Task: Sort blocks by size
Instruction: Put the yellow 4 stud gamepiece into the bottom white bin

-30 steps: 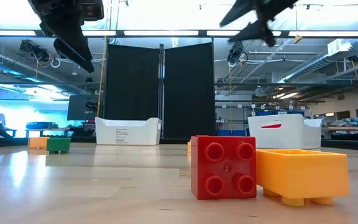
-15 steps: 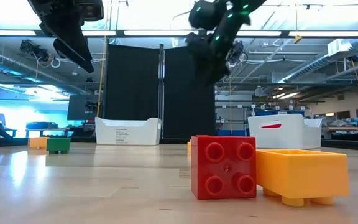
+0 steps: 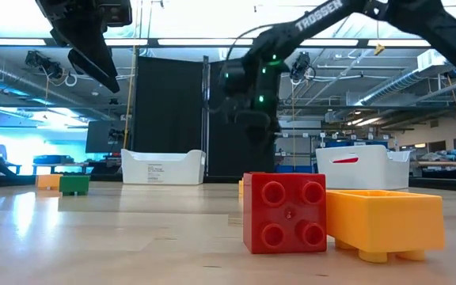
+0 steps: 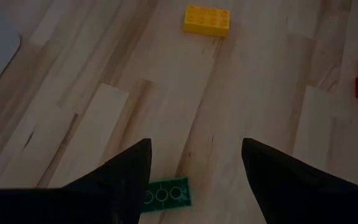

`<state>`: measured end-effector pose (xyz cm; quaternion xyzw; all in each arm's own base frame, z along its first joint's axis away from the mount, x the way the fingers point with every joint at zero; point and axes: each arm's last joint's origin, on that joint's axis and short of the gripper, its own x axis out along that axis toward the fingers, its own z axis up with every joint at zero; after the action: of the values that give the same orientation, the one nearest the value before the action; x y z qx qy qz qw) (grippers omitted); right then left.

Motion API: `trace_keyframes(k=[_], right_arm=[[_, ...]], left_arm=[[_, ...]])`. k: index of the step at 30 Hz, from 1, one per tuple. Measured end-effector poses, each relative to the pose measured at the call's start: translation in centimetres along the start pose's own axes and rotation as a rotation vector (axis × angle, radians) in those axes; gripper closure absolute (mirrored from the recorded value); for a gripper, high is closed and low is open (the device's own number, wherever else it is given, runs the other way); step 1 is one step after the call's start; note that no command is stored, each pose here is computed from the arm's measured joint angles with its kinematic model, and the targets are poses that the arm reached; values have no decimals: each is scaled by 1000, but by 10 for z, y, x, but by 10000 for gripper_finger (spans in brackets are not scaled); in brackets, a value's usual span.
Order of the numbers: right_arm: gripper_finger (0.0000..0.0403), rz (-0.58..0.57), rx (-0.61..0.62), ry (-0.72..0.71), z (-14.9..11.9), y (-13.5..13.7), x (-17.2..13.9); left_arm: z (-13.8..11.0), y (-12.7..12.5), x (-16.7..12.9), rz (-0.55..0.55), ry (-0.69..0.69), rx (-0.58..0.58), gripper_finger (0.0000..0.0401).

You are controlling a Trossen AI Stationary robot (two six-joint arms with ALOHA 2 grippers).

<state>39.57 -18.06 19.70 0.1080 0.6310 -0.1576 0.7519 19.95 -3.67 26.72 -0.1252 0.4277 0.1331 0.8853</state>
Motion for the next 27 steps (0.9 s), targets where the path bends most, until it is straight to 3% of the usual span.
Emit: trace_keyframes(k=[8,20,27], right_arm=[[167,50,-7,82,-1,-10,33],[240,80,4,63,-1,-15,37],[252,72,28,24,3,-16,37]], left_arm=[[0,0,0,0,0,0,143],[0,0,0,0,-1,0,143],[0,0,0,-1,-2,-1,143]])
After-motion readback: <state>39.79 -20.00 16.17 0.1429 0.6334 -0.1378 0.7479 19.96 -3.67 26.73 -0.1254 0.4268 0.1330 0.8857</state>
